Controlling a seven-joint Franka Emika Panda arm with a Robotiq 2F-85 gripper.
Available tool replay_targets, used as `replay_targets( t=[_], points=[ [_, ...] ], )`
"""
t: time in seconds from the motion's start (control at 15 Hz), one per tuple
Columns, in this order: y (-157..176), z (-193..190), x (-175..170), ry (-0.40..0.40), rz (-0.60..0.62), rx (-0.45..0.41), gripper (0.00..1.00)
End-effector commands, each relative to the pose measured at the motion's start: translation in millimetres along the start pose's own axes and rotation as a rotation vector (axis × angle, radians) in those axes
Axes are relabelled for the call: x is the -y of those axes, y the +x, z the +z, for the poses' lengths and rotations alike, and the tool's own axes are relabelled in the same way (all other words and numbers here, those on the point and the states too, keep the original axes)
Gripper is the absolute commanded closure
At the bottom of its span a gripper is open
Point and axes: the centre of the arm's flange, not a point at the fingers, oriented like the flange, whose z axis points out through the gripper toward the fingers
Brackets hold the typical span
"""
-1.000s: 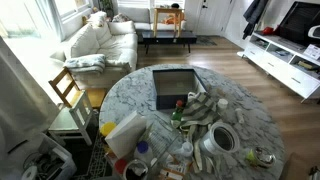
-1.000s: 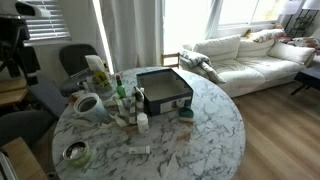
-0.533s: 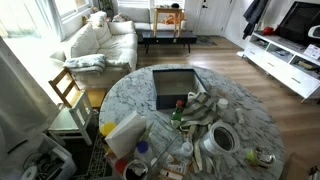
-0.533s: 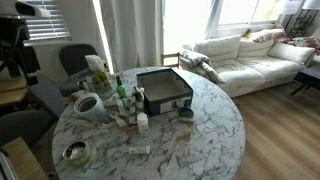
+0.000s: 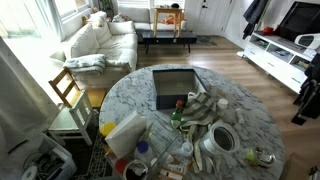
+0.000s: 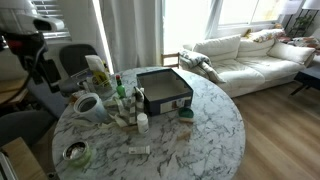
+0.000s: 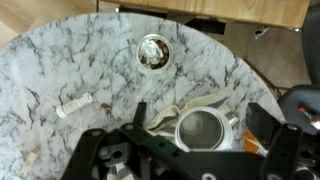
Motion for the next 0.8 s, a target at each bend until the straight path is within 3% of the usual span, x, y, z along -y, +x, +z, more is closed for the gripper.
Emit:
replay_targets(
  t=[0.0,0.33,0.53,0.6,0.73],
  points=[
    [10.6,61.6,-25.7,0.037,-0.026,-0.178,0.00],
    [31.5,106.3,-38.0,0.039,-0.065,-0.334,0.00],
    [55.2,129.5,-34.7,0.056,-0.080,-0.360,0.00],
    [54.7,81.6,-43.8,0.025,-0.059,-0.356,0.00],
    [66.7,97.6,-41.3,0.032,-0.065,-0.347,0.00]
  ],
)
